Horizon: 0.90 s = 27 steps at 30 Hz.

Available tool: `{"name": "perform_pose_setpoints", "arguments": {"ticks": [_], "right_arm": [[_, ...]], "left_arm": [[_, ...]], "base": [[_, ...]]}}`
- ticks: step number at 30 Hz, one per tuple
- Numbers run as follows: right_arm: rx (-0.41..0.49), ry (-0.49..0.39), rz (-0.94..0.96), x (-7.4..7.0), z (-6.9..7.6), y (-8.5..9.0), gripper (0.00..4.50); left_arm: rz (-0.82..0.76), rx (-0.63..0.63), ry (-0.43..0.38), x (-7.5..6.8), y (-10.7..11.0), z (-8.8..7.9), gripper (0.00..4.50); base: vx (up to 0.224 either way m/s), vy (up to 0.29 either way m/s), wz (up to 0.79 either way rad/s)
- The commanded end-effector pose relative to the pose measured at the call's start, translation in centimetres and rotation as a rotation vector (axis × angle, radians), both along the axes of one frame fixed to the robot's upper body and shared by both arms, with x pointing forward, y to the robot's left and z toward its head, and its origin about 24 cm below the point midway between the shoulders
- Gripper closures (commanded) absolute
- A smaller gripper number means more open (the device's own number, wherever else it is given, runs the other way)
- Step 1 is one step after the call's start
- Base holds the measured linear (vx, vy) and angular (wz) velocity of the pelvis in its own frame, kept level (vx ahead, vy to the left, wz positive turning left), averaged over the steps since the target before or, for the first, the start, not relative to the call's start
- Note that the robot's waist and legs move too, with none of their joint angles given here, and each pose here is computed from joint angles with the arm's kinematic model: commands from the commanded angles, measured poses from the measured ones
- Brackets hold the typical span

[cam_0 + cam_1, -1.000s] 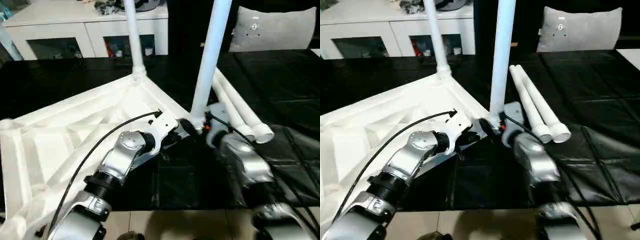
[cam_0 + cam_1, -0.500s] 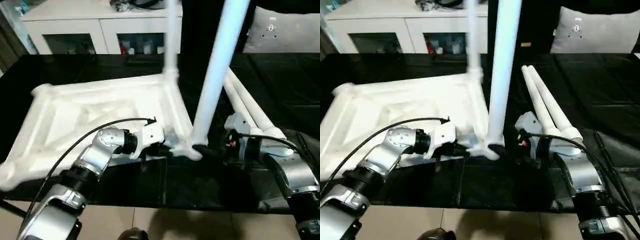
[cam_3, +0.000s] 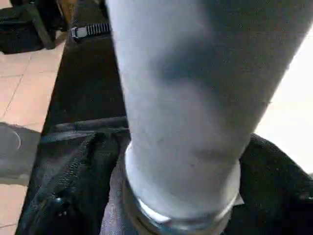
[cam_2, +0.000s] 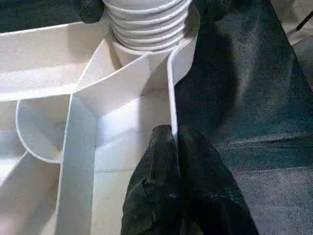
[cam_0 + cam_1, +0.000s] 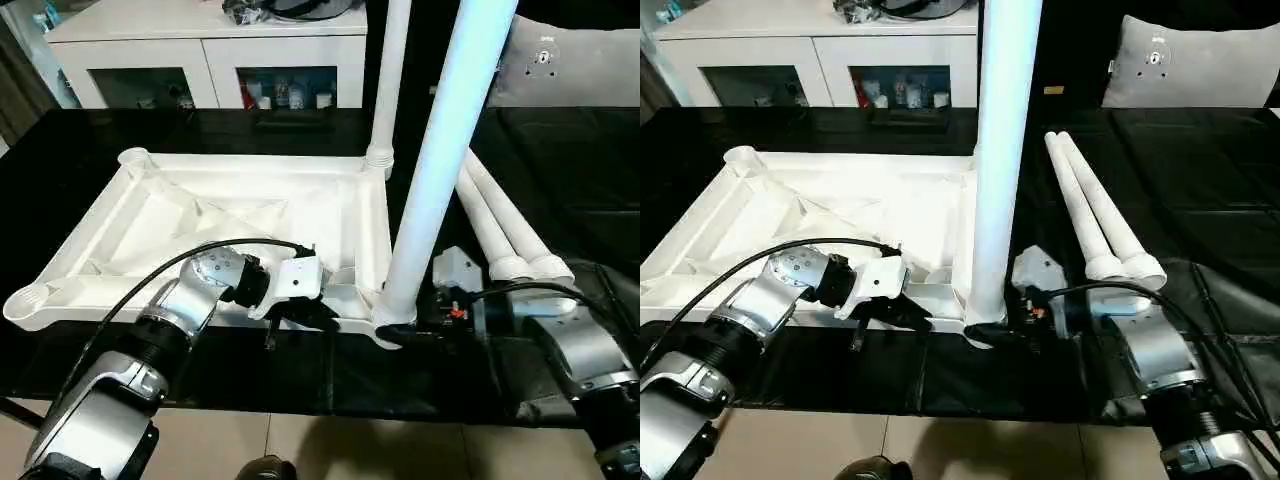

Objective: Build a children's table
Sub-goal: Rotate leg to tighten

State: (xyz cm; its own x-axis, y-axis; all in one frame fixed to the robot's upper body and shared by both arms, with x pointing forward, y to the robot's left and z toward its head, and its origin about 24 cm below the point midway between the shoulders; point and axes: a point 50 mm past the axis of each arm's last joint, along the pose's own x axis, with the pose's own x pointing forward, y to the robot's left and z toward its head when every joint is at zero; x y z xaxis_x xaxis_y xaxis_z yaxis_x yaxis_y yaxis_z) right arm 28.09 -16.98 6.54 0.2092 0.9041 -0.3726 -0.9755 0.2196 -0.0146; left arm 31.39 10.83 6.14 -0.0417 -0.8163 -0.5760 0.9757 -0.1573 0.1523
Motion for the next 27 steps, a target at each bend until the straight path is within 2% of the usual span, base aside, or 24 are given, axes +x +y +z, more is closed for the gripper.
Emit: {"name": "perform_pose_setpoints", "arguments": {"ticks": [1,8,12,13,15,16,18,22,27], "right_arm": [[0.019,0.000,0.022,0.2,0.5,0.4,1.15],[0.035,0.042,0.029,-0.2,0.1,0.5,1.72],[0.070,0.074,0.007,-0.4,-0.1,0.8,1.79],[0.089,0.103,-0.041,-0.4,-0.5,1.4,1.79],[0.091,0.116,-0.065,-0.3,-0.7,1.6,1.80],[0.065,0.110,-0.157,0.1,-1.5,2.4,1.80],[0.052,0.107,-0.231,0.5,-2.0,3.0,1.80],[0.095,0.106,-0.454,2.3,-2.6,5.1,1.81],[0.091,0.114,-0.752,4.6,-3.1,6.5,1.81]], "left_arm": [[-0.050,0.036,-0.013,0.0,-0.1,0.2,4.50],[-0.048,0.020,0.001,-0.2,-0.1,-0.1,4.50],[-0.008,-0.013,0.024,-0.2,-0.2,-0.3,4.50],[0.057,-0.045,0.035,-0.1,-0.5,-0.3,4.50],[0.092,-0.062,0.040,-0.1,-0.6,-0.3,4.50],[0.185,-0.114,0.049,0.1,-1.1,-0.2,4.50],[0.240,-0.141,0.047,0.3,-1.6,-0.1,4.50],[0.394,-0.217,0.053,0.7,-3.3,0.4,4.50],[0.469,-0.310,0.029,0.7,-6.3,1.5,4.50]], "base": [[0.000,0.000,0.00],[0.000,0.000,0.00],[0.000,0.000,0.00],[0.000,0.000,0.00],[0.000,0.000,0.00],[0.000,0.000,0.00],[0.000,0.000,0.00],[0.000,0.000,0.00],[0.000,0.000,0.00]]}}
